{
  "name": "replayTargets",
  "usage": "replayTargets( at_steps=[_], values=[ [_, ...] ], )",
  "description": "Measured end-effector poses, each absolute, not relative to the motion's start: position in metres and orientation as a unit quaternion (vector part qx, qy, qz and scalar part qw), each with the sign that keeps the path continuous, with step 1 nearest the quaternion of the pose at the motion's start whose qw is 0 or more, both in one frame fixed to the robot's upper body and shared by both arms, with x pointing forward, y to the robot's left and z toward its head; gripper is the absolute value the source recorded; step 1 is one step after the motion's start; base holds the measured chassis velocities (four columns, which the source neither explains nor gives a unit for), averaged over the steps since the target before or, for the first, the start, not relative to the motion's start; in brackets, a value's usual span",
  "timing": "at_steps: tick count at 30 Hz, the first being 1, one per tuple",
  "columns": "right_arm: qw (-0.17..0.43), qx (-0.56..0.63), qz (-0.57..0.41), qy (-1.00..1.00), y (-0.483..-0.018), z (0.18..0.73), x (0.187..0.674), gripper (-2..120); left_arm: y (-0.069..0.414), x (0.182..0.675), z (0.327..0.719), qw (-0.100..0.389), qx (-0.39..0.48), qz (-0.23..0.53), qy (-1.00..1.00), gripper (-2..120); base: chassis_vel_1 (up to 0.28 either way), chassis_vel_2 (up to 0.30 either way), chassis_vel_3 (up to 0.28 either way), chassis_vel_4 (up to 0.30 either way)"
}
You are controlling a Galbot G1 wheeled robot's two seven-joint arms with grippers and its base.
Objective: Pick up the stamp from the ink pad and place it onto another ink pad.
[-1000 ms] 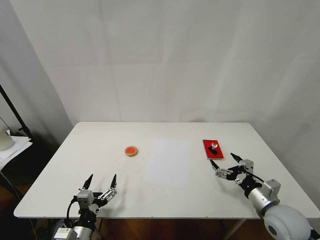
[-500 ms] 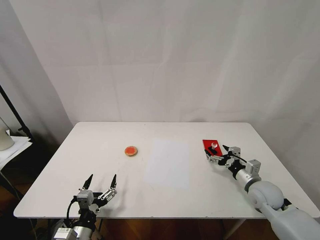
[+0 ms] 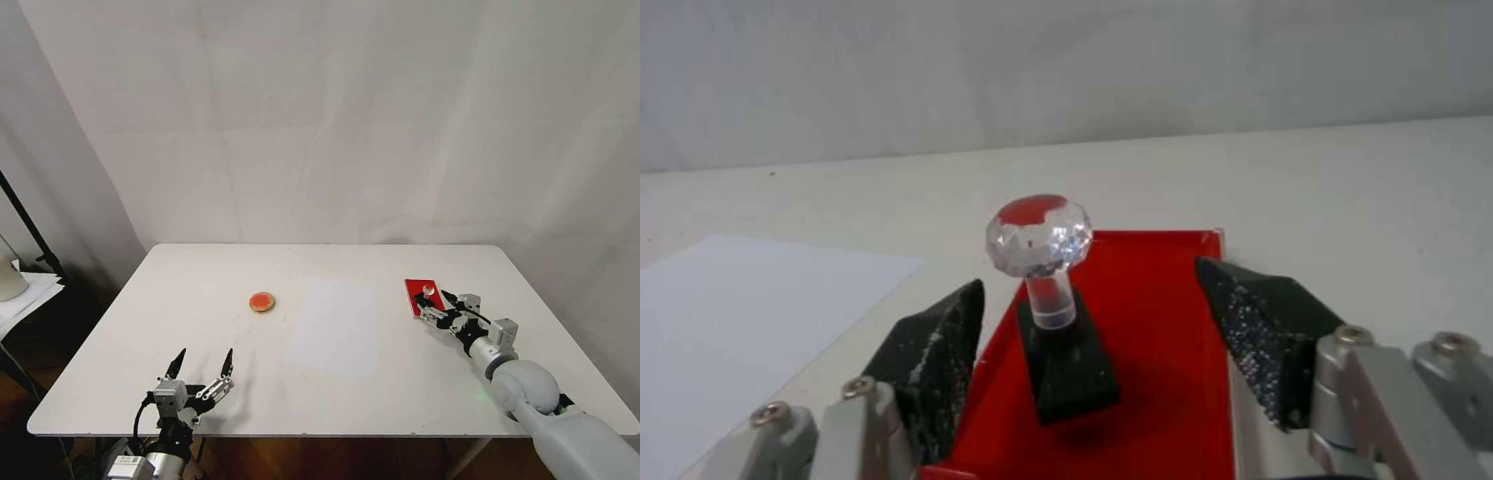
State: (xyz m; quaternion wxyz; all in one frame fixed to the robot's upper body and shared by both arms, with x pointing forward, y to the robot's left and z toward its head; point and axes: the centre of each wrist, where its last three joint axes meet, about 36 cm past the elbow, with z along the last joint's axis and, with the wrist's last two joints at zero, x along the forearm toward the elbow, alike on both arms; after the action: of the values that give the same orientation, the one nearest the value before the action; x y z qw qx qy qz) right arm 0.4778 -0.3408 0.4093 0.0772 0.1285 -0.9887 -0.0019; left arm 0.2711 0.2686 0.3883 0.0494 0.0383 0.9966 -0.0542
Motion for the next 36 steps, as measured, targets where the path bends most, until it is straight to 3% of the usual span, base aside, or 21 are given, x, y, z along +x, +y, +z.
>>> replayTargets(
  at_steps=[2, 12, 16, 27, 36],
  values=[
    [0.077, 0.128, -0.002, -0.989, -0.341, 0.409, 0.478, 58, 0.269, 0.271, 0.388, 0.049, 0.038, -0.054, 0.997, 100, 0.000, 0.000, 0.000, 0.000],
    [0.080, 0.134, -0.003, -0.988, -0.338, 0.407, 0.477, 16, 0.269, 0.271, 0.388, 0.049, 0.038, -0.054, 0.997, 100, 0.000, 0.000, 0.000, 0.000],
    [0.081, 0.136, -0.003, -0.987, -0.337, 0.406, 0.477, 8, 0.269, 0.271, 0.388, 0.049, 0.038, -0.054, 0.997, 100, 0.000, 0.000, 0.000, 0.000],
    [0.080, 0.145, 0.006, -0.986, -0.337, 0.409, 0.474, 8, 0.269, 0.271, 0.388, 0.049, 0.038, -0.054, 0.997, 100, 0.000, 0.000, 0.000, 0.000],
    [0.035, 0.207, 0.045, -0.977, -0.329, 0.458, 0.483, 8, 0.269, 0.271, 0.388, 0.049, 0.038, -0.054, 0.997, 100, 0.000, 0.000, 0.000, 0.000]
  ],
)
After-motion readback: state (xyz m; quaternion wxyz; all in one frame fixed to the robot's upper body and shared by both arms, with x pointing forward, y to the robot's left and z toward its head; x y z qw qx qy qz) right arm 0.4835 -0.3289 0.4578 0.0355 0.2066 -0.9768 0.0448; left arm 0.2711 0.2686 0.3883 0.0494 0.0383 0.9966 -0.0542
